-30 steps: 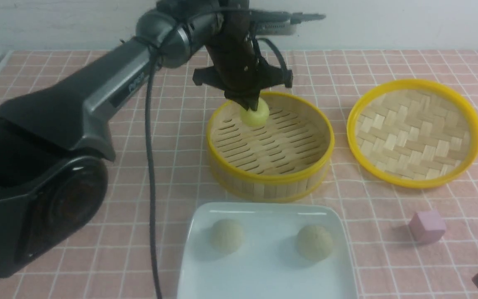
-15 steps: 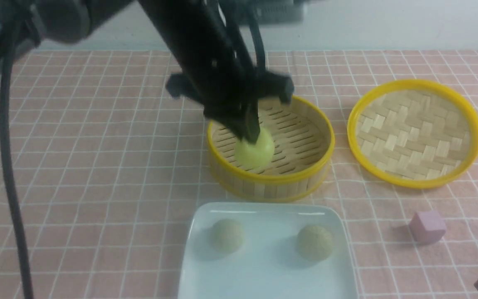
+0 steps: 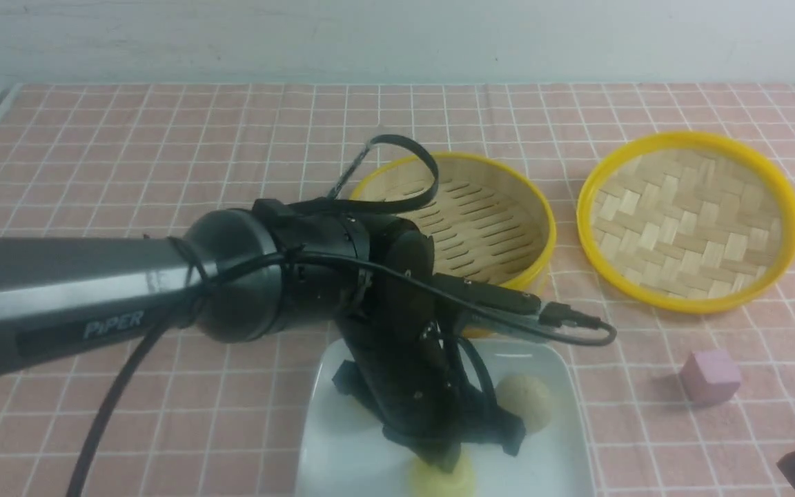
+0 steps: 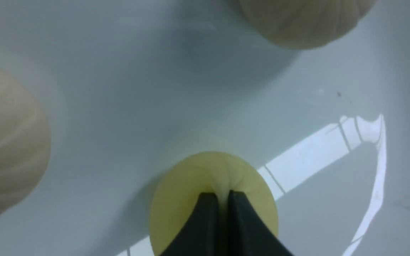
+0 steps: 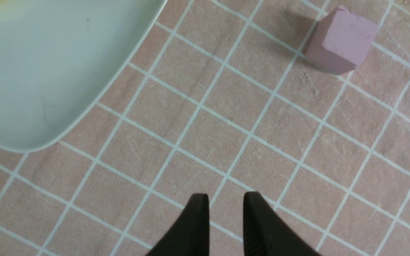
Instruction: Put the steamed buns into the plate on the pink tablecloth.
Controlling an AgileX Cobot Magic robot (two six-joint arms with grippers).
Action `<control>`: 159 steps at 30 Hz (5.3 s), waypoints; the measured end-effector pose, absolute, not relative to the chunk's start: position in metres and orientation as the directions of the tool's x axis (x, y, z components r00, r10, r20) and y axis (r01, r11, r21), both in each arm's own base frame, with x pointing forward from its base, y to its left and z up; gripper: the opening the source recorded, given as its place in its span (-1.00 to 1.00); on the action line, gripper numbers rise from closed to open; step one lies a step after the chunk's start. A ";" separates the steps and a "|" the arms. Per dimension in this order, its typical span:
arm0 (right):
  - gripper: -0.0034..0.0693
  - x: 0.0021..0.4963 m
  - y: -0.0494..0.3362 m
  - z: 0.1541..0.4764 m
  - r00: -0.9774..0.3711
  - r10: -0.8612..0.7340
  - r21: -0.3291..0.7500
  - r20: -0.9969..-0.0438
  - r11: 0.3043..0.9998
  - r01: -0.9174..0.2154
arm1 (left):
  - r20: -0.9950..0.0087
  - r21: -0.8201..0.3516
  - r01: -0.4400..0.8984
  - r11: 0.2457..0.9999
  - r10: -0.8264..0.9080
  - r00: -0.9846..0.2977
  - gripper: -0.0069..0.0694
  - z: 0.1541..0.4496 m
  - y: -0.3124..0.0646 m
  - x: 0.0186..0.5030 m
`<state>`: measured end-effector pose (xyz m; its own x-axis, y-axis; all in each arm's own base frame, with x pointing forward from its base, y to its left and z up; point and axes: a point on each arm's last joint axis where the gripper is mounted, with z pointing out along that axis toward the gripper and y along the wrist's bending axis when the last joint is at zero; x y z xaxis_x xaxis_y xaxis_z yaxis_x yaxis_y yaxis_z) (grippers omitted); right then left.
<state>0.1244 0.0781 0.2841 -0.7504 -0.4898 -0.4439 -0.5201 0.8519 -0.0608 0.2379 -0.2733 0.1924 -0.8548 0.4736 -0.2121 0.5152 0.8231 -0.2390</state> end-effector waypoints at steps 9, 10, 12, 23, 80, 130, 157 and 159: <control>-0.92 0.070 0.041 0.321 -0.720 -0.429 -0.025 -0.546 0.867 -0.498 | -0.210 -0.202 0.526 0.826 0.488 -0.847 -0.14 0.199 -0.271 0.238; -0.92 0.068 0.040 0.322 -0.717 -0.423 -0.022 -0.554 0.868 -0.496 | -0.214 -0.201 0.528 0.825 0.489 -0.846 -0.10 0.200 -0.271 0.238; -0.94 0.049 0.027 0.328 -0.644 -0.302 0.040 -0.702 0.887 -0.460 | -0.234 -0.188 0.543 0.819 0.500 -0.834 0.12 0.213 -0.270 0.239; -0.94 0.056 0.036 0.283 -0.278 -0.154 0.022 -0.948 0.842 -0.540 | -0.249 -0.150 0.567 0.810 0.524 -0.814 0.29 0.220 -0.267 0.240; -0.77 0.051 0.005 0.173 -0.316 -0.009 0.023 -0.949 0.995 -0.096 | -0.569 -0.153 0.574 0.804 0.403 -0.717 -0.82 0.322 -0.169 0.156; -0.59 0.051 0.004 0.173 -0.316 -0.009 0.020 -0.949 0.996 -0.091 | -0.962 -0.124 0.042 0.991 -0.110 -0.250 -0.73 0.181 -0.003 0.055; -0.53 0.051 0.004 0.173 -0.316 -0.009 0.020 -0.949 0.996 -0.091 | -0.952 -0.111 0.020 0.994 -0.100 -0.289 -0.66 0.174 -0.001 0.053; -0.52 0.051 0.004 0.173 -0.316 -0.009 0.020 -0.949 0.996 -0.091 | -0.952 -0.111 0.020 0.994 -0.100 -0.289 -0.65 0.174 -0.001 0.053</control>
